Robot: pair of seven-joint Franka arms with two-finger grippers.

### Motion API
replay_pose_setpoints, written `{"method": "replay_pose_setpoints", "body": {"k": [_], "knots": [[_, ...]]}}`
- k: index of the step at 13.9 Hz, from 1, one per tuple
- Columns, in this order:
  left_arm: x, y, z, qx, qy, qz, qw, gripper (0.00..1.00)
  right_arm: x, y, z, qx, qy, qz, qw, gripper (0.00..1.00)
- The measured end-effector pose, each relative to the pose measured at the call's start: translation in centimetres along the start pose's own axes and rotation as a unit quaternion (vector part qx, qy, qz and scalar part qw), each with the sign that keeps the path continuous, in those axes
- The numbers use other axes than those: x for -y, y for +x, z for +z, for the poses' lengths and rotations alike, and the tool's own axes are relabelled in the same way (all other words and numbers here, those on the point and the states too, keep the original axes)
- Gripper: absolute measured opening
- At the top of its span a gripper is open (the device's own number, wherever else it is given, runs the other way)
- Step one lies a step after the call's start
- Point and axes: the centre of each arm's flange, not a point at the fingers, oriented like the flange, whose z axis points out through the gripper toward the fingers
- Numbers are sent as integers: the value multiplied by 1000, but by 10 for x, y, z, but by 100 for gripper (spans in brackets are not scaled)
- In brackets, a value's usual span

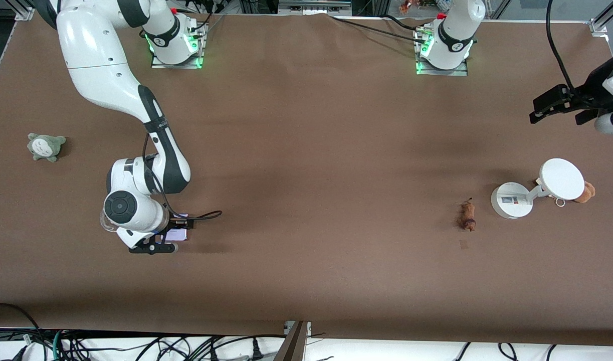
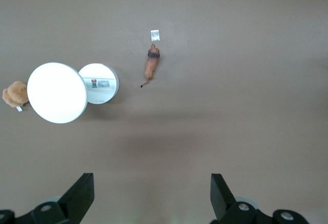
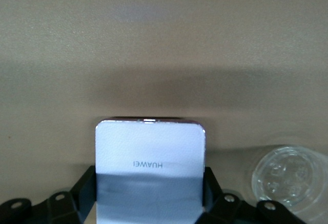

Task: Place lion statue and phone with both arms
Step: 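Carry the phone beside the glass cup while the left gripper withdraws, then open the right gripper to release the phone and withdraw it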

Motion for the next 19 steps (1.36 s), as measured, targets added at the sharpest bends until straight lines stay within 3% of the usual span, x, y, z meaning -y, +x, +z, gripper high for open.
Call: {"method": "replay_pose_setpoints", "body": {"k": [5,7,10,15,19], "knots": [[1,-7,29,2,1,-3,1000,100,0,0,0,0,0,-1,1000,84],[1,-11,26,-4,1,-3,1000,100,0,-1,2,0,0,-1,1000,99],[3,-12,23,-11,1,-5,1000,100,12,4,-10,-14,4,-11,1000,100],[10,-10,21,-16,0,-11,1000,100,33,9,-98,-54,16,-24,998,100],[11,-9,13,-26,0,-13,1000,100,-16,-11,-204,-28,14,0,1000,100]]}}
